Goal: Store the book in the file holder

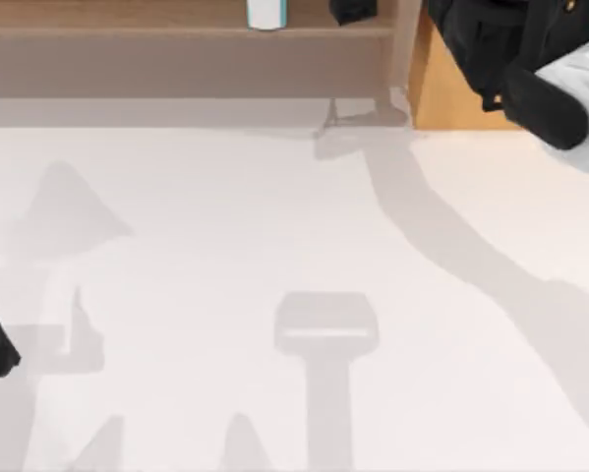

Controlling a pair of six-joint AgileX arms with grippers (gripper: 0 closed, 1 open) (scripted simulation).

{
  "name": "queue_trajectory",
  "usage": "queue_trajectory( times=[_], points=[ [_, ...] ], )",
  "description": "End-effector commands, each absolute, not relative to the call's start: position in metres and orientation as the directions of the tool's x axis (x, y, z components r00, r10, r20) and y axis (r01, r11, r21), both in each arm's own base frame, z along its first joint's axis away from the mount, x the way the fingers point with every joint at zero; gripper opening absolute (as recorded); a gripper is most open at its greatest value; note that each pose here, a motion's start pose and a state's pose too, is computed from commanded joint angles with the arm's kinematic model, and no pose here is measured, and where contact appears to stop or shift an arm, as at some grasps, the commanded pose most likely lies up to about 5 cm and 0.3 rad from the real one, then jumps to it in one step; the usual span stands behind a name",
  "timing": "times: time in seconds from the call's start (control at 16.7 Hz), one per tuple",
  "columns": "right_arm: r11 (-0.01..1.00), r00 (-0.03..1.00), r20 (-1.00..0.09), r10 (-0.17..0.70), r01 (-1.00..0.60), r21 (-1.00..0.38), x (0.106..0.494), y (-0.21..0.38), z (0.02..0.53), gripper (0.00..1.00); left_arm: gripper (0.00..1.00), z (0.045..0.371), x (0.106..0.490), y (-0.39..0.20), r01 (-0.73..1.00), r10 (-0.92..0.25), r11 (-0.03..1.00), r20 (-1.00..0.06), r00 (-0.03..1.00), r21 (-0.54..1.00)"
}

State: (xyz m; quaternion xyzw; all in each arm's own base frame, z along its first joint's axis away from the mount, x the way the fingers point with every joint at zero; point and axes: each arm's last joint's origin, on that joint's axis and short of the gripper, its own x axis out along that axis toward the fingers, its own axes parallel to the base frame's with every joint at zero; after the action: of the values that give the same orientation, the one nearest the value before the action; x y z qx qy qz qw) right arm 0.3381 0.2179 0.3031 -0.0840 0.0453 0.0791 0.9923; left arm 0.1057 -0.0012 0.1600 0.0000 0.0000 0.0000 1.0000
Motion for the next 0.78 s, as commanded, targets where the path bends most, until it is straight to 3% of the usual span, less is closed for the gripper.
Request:
queue_trajectory(
  times=[0.36,0.78],
  points=[
    [0.99,0.995,-0.069,0.071,-0.079,-0.115,0.4,0.324,0.227,1.0,1.0,0.16,0.106,-0.001,0.0,0.0,1.0,0.0,1.0,0.0],
    [1.0,1.0,0.011,-0.007,0.007,-0.013,0.416,0.362,0.205,1.0,1.0,0.16,0.106,-0.001,0.0,0.0,1.0,0.0,1.0,0.0]
  ],
)
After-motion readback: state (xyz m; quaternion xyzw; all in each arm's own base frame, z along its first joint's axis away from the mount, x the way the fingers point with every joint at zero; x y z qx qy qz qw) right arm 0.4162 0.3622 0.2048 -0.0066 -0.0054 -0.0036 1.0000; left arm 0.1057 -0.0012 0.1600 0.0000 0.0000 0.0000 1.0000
